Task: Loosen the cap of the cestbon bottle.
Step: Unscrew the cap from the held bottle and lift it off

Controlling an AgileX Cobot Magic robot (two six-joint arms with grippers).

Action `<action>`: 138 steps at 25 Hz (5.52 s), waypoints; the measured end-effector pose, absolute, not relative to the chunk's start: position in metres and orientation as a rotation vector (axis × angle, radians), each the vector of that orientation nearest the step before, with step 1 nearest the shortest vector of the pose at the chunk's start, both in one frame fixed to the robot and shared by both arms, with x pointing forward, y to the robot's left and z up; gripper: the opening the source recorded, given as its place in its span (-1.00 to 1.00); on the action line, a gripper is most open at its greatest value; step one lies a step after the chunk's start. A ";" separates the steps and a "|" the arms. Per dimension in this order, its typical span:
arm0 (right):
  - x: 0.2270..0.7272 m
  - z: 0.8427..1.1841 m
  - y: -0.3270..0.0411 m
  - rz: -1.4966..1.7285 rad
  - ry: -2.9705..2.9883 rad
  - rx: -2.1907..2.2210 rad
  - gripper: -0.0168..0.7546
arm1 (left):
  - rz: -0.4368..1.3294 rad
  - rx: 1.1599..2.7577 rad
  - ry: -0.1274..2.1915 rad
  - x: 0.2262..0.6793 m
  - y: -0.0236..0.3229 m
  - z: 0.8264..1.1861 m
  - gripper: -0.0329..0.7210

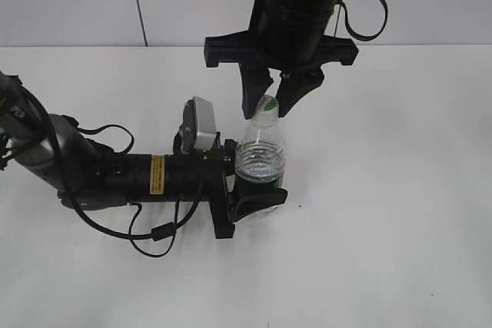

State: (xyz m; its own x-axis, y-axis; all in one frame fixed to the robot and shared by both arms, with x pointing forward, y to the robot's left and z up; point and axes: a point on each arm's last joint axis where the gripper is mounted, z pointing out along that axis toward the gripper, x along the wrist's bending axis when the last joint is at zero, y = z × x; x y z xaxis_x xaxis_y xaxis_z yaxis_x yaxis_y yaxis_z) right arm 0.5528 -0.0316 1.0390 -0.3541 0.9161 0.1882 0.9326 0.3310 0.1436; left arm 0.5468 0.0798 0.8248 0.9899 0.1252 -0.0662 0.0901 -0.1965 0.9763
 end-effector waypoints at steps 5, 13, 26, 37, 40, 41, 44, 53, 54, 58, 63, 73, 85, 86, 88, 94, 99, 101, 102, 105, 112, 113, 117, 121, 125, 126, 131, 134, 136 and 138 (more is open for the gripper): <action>0.553 1.039 -0.032 -0.363 -2.721 -1.435 -0.18 | 0.032 1.771 0.160 0.547 0.080 0.825 0.16; 0.553 1.039 -0.031 -0.379 -3.068 -0.657 -0.18 | 0.034 1.771 0.156 0.547 0.080 0.825 0.16; 0.552 1.040 -0.032 -0.373 -3.195 0.050 -0.18 | 0.033 1.773 0.152 0.546 0.080 0.825 0.16; 0.552 1.040 -0.032 -0.362 -3.198 0.360 -0.18 | 0.034 1.774 0.149 0.546 0.080 0.825 0.16; 0.552 1.040 -0.032 -0.361 -3.197 0.367 -0.18 | 0.034 1.774 0.148 0.546 0.080 0.825 0.16; 0.552 1.040 -0.032 -0.361 -3.197 0.368 -0.18 | 0.034 1.774 0.148 0.546 0.080 0.825 0.16; 0.552 1.040 -0.032 -0.361 -3.197 0.369 -0.18 | 0.034 1.774 0.148 0.546 0.080 0.825 0.16; 0.553 1.040 -0.032 -0.354 -3.200 0.377 -0.06 | 0.033 1.775 0.150 0.546 0.080 0.825 0.16; 0.553 1.040 -0.032 -0.354 -3.200 0.377 0.00 | 0.033 1.774 0.150 0.546 0.080 0.825 0.16; 0.551 1.041 -0.030 -0.394 -3.181 0.362 0.23 | 0.032 1.774 0.151 0.546 0.080 0.825 0.16; 0.550 1.042 -0.028 -0.437 -3.165 0.277 0.32 | 0.032 1.774 0.151 0.546 0.080 0.825 0.16; 0.559 1.081 -0.021 -0.615 -3.146 -0.441 0.33 | 0.033 1.773 0.154 0.547 0.080 0.825 0.16; 0.558 1.099 -0.023 -0.673 -2.641 -1.524 0.33 | 0.033 1.773 0.155 0.547 0.080 0.825 0.16; 0.557 1.099 -0.024 -0.667 -2.633 -1.545 0.33 | 0.033 1.773 0.155 0.547 0.080 0.825 0.16; 0.555 1.098 -0.028 -0.643 -2.622 -1.582 0.33 | 0.033 1.773 0.155 0.547 0.080 0.825 0.16; 0.548 1.082 -0.034 -0.539 -2.538 -1.693 0.33 | 0.033 1.773 0.155 0.547 0.080 0.825 0.16; 0.546 1.071 -0.036 -0.475 -2.473 -1.764 0.33 | 0.033 1.773 0.155 0.547 0.080 0.825 0.16; 0.545 1.067 -0.037 -0.452 -2.460 -1.777 0.33 | 0.033 1.773 0.155 0.547 0.080 0.825 0.16; 0.544 1.065 -0.037 -0.446 -2.457 -1.780 0.33 | 0.033 1.773 0.155 0.547 0.080 0.825 0.16; 0.544 1.065 -0.037 -0.443 -2.453 -1.785 0.33 | 0.033 1.773 0.155 0.547 0.080 0.825 0.16; 0.548 1.049 -0.032 -0.389 -2.434 -1.786 0.33 | 0.033 1.773 0.155 0.547 0.080 0.825 0.16; 0.549 1.048 -0.032 -0.383 -2.432 -1.786 0.33 | 0.033 1.773 0.155 0.547 0.080 0.825 0.16; 0.549 1.047 -0.031 -0.380 -2.431 -1.786 0.31 | 0.033 1.773 0.155 0.547 0.080 0.825 0.16; 0.549 1.047 -0.031 -0.380 -2.430 -1.786 0.09 | 0.033 1.773 0.155 0.547 0.080 0.825 0.16; 0.549 1.047 -0.032 -0.379 -2.434 -1.787 -0.19 | 0.033 1.773 0.155 0.547 0.080 0.825 0.16; 0.549 1.047 -0.032 -0.379 -2.434 -1.787 -0.19 | 0.033 1.773 0.155 0.547 0.080 0.825 0.16; 0.550 1.046 -0.032 -0.382 -2.516 -1.701 -0.19 | 0.033 1.773 0.155 0.547 0.080 0.825 0.16; 0.551 1.046 -0.033 -0.388 -2.719 -1.441 -0.19 | 0.033 1.772 0.157 0.547 0.080 0.825 0.16; 0.551 1.046 -0.034 -0.388 -2.876 -1.187 -0.19 | 0.034 1.772 0.158 0.547 0.080 0.825 0.16; 0.551 1.046 -0.034 -0.387 -2.994 -0.935 -0.19 | 0.033 1.771 0.161 0.547 0.080 0.825 0.16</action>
State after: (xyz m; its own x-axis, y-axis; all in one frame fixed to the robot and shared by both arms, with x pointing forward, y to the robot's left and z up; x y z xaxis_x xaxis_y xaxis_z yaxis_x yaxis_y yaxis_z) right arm 0.5509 -0.0337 1.0461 -0.8248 0.5628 0.0550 0.5583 0.7950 0.2373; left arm 0.5468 0.0795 0.8248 0.9897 0.1266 -0.0663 0.0905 -0.1968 0.9763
